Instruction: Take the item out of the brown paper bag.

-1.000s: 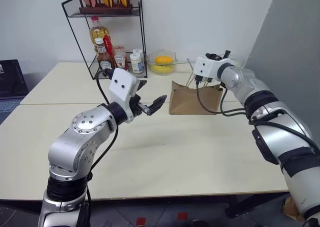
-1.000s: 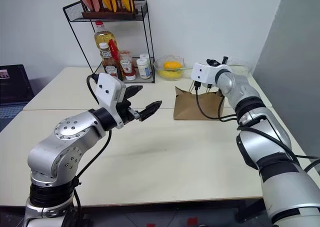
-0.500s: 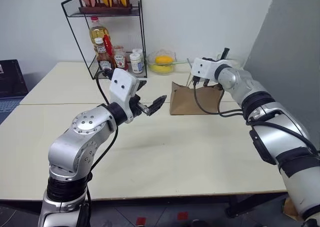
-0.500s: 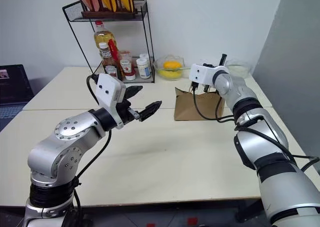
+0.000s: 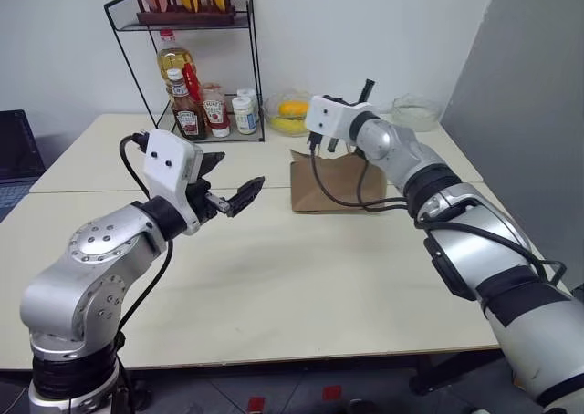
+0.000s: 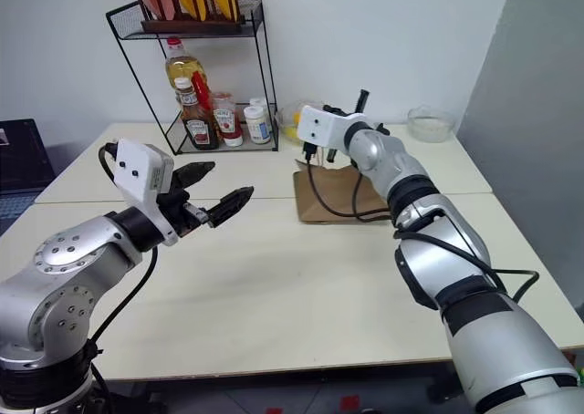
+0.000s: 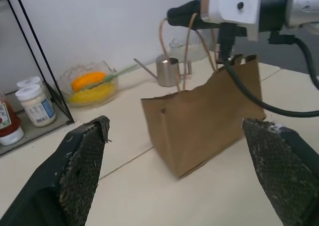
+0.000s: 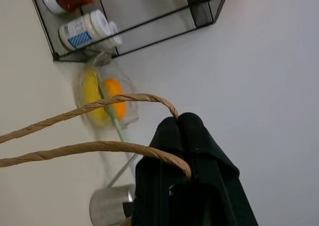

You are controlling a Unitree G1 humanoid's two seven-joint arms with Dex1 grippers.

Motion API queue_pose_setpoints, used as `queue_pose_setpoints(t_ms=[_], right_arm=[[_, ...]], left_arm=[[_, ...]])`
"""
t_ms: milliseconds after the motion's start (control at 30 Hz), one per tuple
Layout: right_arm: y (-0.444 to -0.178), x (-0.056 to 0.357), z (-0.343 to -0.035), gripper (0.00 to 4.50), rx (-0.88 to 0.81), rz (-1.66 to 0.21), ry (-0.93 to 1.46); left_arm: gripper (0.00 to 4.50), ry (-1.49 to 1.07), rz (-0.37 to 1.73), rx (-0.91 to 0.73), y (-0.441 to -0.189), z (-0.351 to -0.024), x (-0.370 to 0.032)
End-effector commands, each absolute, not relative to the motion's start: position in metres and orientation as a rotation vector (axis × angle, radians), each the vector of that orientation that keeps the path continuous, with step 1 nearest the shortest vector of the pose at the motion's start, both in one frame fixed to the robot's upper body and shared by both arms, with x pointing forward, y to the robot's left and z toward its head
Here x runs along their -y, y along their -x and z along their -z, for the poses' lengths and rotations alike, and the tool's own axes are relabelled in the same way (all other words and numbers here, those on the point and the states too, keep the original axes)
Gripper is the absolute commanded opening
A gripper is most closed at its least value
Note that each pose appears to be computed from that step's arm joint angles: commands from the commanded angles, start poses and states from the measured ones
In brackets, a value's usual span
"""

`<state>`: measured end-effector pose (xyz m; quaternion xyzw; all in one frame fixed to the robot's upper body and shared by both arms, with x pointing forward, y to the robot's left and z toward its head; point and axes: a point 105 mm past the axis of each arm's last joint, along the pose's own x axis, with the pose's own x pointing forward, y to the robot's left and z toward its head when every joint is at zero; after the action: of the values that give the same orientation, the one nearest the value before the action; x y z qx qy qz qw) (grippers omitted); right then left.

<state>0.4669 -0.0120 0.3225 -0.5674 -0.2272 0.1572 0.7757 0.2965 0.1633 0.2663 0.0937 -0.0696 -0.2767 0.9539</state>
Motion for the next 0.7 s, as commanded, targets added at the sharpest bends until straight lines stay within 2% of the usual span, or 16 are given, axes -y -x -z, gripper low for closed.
queue_pose_setpoints(t_ms=[33, 200, 367, 500, 700], right_arm=[[-0.447, -0.013, -0.379, 0.02, 0.664, -0.289, 1.157], [-0.441, -0.028, -0.387, 0.02, 0.681, -0.299, 1.13], [-0.433, -0.046, -0.388, 0.02, 0.698, -0.331, 1.08], [-0.43, -0.063, -0.374, 0.02, 0.682, -0.391, 1.075], [-0.431, -0.08, -0.332, 0.02, 0.609, -0.472, 1.104]], left_arm=[[4.5, -0.206, 0.556, 0.131, -0.278, -0.269, -0.173], [4.5, -0.224, 0.557, 0.055, -0.265, -0.258, -0.183], [4.5, -0.203, 0.494, 0.063, -0.261, -0.258, -0.195], [4.5, -0.199, 0.486, 0.055, -0.257, -0.255, -0.195], [4.5, -0.188, 0.46, 0.051, -0.252, -0.253, -0.199]])
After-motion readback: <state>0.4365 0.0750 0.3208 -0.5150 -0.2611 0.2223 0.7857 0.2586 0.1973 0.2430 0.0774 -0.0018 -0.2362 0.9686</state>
